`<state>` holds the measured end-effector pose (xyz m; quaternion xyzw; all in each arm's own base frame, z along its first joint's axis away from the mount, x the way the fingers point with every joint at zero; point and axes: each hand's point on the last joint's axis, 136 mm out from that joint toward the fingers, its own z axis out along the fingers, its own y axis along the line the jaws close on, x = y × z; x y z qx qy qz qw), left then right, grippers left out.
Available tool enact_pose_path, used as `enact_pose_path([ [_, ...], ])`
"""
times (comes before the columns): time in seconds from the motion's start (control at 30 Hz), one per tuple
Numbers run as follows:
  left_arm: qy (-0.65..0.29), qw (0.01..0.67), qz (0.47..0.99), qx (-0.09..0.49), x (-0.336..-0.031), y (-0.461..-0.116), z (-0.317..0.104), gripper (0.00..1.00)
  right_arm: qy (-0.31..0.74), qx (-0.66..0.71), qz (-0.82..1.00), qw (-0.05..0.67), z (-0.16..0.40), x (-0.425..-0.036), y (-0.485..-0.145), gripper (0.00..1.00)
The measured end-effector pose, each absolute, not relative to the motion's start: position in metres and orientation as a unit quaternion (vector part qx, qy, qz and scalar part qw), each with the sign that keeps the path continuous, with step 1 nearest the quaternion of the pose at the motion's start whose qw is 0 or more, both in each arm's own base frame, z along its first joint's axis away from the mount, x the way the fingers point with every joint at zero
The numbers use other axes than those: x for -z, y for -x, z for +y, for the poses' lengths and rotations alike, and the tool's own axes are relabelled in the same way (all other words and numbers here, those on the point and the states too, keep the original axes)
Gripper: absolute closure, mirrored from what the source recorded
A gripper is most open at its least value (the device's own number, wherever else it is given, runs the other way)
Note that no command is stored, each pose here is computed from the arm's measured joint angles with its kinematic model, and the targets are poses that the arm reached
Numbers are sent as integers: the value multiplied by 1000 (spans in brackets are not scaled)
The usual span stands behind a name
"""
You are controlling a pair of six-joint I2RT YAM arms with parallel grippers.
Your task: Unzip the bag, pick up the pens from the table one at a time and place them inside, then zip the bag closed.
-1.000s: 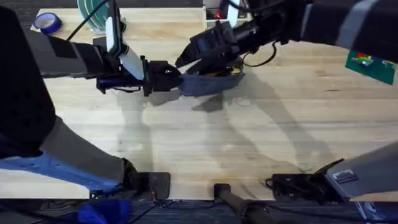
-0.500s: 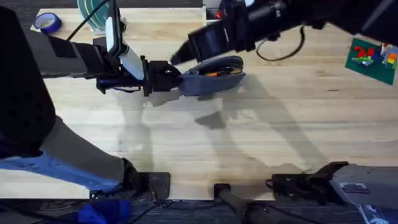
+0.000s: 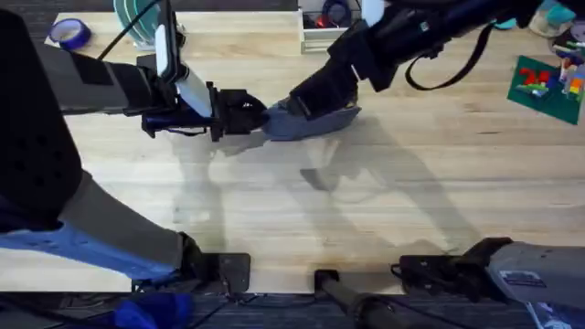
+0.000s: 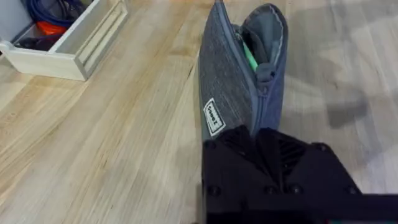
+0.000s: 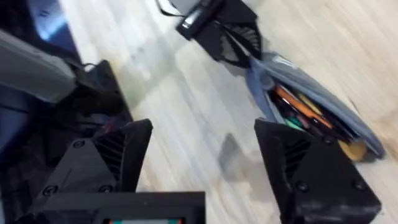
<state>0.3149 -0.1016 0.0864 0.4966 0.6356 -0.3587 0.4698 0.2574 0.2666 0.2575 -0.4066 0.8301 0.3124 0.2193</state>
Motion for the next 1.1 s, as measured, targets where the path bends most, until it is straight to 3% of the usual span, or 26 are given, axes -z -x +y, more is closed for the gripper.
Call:
enact_pose_path([
  [0.47, -497, 470, 636, 359, -86, -315, -102, 959, 353, -274, 883, 140, 263, -202, -274, 4],
  [1.1, -497, 470, 636, 359, -86, -315, -102, 959, 296, -274, 909, 109, 279, -152, -308, 4],
])
